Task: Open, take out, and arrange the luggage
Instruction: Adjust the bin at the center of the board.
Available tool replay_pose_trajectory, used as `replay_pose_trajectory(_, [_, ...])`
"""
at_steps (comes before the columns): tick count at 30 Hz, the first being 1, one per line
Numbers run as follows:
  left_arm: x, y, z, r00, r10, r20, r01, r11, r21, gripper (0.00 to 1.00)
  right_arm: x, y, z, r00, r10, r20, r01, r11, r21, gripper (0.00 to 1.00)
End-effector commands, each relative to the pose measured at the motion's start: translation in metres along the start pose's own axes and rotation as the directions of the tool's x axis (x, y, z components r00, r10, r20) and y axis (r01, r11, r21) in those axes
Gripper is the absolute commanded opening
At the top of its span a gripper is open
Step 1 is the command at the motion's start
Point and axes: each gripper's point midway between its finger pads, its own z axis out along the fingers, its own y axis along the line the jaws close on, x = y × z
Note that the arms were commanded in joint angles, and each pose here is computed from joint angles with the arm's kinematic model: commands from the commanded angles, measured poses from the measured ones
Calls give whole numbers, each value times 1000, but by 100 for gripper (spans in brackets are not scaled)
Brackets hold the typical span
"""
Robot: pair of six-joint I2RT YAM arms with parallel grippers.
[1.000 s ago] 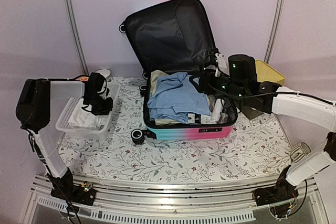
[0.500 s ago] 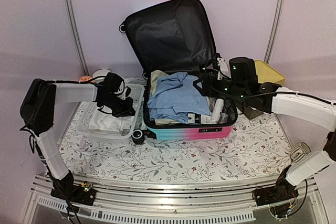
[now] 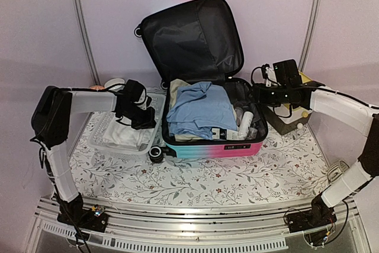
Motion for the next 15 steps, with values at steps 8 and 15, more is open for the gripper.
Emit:
replay_pose_trajectory(8, [-1,-51,7,998,52,30,-54,994,95,0,26,-97,37,980,26,-196,31,960,279,63])
replay_pose_trajectory(15, [-2,-29,-13,996,49,78,-51,998,28,10,43,-121,46,970,31,-243,66,922,380,61])
